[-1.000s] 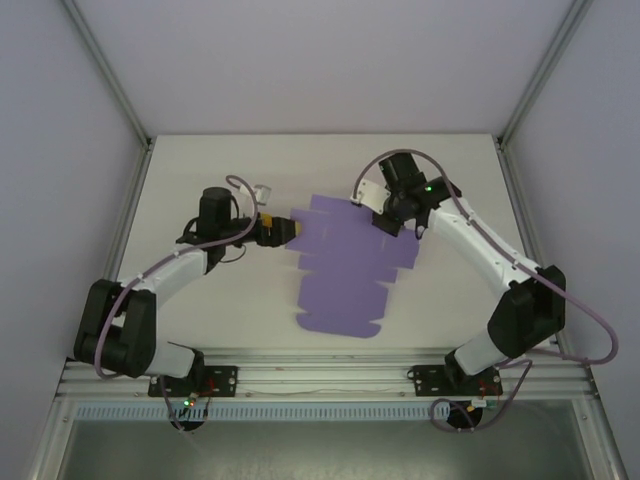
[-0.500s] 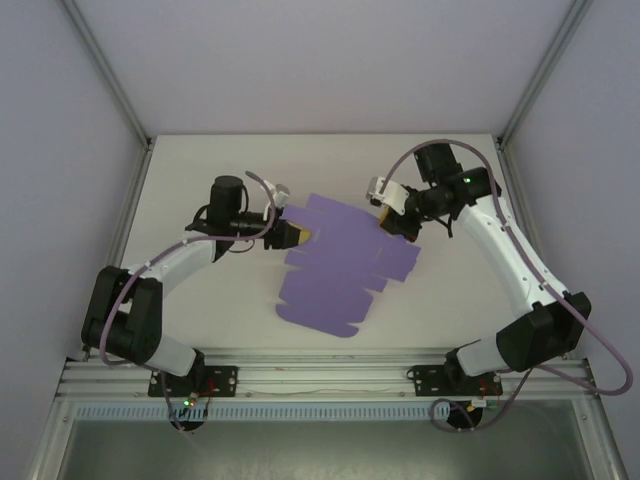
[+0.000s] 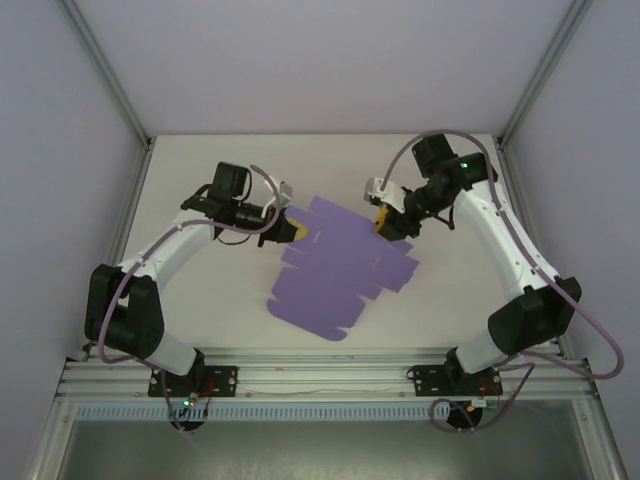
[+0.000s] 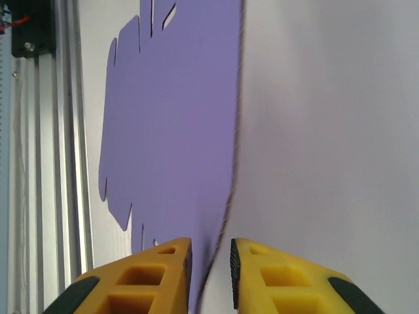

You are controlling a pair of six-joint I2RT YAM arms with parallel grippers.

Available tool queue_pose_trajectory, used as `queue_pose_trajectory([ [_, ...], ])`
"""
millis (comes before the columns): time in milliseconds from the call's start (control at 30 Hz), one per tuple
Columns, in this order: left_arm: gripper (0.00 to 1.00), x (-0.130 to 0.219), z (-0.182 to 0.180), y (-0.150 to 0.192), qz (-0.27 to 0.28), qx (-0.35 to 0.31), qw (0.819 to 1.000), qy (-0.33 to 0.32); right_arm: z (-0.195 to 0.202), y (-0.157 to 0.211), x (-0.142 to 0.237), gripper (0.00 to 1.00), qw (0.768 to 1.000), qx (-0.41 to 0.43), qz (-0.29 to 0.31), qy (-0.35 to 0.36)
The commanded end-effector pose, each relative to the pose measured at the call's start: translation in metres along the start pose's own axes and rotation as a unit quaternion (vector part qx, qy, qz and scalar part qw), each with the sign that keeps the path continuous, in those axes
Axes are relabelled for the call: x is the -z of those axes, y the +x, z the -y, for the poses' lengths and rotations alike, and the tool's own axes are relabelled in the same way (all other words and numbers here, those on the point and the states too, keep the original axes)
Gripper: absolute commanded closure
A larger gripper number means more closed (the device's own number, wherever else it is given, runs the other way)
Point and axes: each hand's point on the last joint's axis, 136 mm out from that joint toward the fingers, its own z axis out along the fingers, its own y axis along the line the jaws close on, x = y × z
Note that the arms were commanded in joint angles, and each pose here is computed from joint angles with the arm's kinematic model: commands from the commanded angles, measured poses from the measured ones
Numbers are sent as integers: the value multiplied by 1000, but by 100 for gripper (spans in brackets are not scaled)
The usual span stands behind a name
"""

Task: Assemble paper box

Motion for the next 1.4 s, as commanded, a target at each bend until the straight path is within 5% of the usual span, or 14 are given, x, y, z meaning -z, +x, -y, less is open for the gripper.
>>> queue_pose_trajectory([
  [0,100,1,5,-2,-1,-32,999,9,-10,-8,3,76,999,-8,7,-44],
  [433,100,3,1,-14,17,-50,999,-6,-26,-3,-5,73,992,-18,-18,-125],
  [700,100,3,1,-12,12,-47,999,-12,-15,-3,-15,100,993,-33,-37,-106],
  [800,100,4,-3,-14,12,-46,999,-24,-7,-5,-18,100,995,-39,-40,-86],
  [833,96,4,-8,-13,8,-41,998,-38,1,-7,-20,100,996,-49,-38,-67],
  [867,78,4,-16,-12,7,-30,998,-58,12,-9,-22,100,997,-63,-37,-36],
  [967,1,7,-45,-6,10,9,991,-134,73,-3,-25,100,982,-87,-55,160],
  [1167,0,24,-101,27,15,122,950,-287,141,12,-5,100,872,-1,-120,474],
  [1367,0,39,-119,45,25,189,913,-360,142,25,-43,100,820,132,-158,534],
])
